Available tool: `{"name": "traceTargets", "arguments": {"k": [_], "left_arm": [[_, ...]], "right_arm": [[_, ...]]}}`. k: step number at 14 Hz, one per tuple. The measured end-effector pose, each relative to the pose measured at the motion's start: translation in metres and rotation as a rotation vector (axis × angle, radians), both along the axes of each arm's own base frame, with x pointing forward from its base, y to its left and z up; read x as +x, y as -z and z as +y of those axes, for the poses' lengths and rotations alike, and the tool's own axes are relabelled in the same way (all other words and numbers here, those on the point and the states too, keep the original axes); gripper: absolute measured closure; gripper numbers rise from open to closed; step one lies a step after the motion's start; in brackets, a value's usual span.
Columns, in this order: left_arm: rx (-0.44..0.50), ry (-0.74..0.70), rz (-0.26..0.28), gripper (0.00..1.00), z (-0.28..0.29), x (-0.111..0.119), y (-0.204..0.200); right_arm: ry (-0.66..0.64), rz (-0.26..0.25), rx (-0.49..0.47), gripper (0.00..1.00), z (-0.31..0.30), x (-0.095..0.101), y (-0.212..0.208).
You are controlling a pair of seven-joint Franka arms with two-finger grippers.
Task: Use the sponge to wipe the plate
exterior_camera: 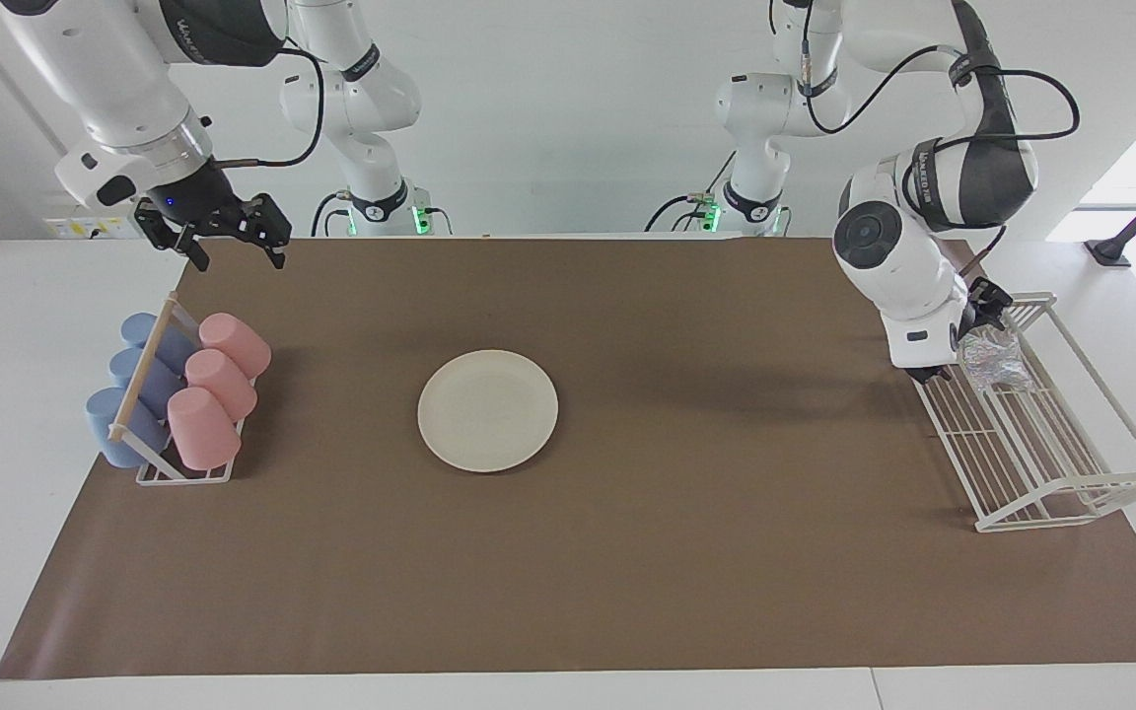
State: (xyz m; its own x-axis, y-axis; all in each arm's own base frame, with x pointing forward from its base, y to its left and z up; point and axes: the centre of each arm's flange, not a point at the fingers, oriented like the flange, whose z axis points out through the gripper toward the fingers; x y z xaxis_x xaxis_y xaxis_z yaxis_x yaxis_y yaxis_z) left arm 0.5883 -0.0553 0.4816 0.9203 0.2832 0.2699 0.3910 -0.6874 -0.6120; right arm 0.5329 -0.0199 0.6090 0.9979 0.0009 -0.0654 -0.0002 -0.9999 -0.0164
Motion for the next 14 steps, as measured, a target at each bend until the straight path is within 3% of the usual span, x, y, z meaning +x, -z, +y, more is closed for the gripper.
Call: {"name": "traceTargets", "arguments": {"k": [2, 5, 9, 11, 14], "left_arm": [[-0.133, 0.001, 0.029, 0.00, -0.005, -0.006, -0.044], [-0.373, 0.046, 0.085, 0.00, 0.002, -0.036, -0.108], [-0.707, 0.120, 0.193, 0.00, 0.012, -0.067, -0.135], [-0.787, 0.151, 0.217, 0.00, 0.020, -0.069, -0.136], [-0.804, 0.174, 0.200, 0.00, 0.016, -0.066, -0.137]], "right_arm": [[0.000, 0.000, 0.000, 0.00, 0.000, 0.000, 0.000], [0.000, -0.001, 0.000, 0.00, 0.000, 0.000, 0.000], [0.000, -0.002, 0.000, 0.00, 0.000, 0.000, -0.001], [0.000, -0.002, 0.000, 0.00, 0.000, 0.000, -0.001], [-0.001, -0.003, 0.000, 0.00, 0.001, 0.000, -0.001]]}}
